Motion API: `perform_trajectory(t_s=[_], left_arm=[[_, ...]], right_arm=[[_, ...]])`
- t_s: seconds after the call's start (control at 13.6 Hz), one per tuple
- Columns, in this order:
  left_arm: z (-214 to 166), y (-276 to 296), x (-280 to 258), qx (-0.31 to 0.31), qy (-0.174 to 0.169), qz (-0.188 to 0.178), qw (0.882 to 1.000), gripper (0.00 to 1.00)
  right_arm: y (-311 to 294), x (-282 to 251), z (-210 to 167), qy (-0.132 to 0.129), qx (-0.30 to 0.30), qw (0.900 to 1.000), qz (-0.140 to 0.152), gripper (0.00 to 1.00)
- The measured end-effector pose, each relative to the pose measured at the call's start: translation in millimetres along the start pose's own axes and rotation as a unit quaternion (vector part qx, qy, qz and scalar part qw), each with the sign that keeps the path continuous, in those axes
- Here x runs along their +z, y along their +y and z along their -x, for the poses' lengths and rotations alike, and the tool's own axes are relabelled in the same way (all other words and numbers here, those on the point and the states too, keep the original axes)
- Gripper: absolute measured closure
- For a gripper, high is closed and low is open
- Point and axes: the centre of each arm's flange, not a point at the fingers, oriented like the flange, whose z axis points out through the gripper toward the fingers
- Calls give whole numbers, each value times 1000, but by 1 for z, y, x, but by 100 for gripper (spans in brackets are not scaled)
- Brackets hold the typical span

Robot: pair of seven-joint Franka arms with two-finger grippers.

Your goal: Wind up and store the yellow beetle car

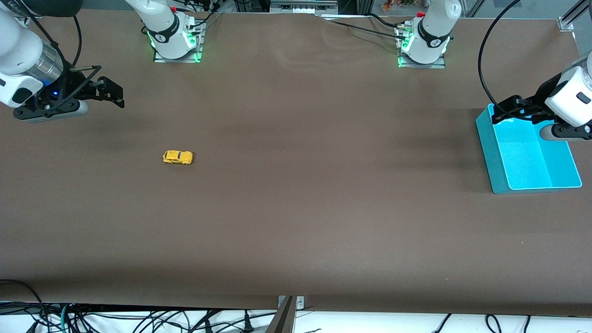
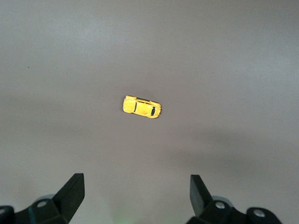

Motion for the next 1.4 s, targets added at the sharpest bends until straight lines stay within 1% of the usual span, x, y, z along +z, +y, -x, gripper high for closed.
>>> perform_trajectory(t_s=[0.29, 1.4], left_arm=[[0, 0, 0, 0, 0, 0, 1000, 0], [0, 0, 0, 0, 0, 0, 1000, 0]], right_arm=[[0, 3, 0, -4, 0, 1000, 0, 0], [-2, 4, 0, -4, -2, 1000, 0, 0]])
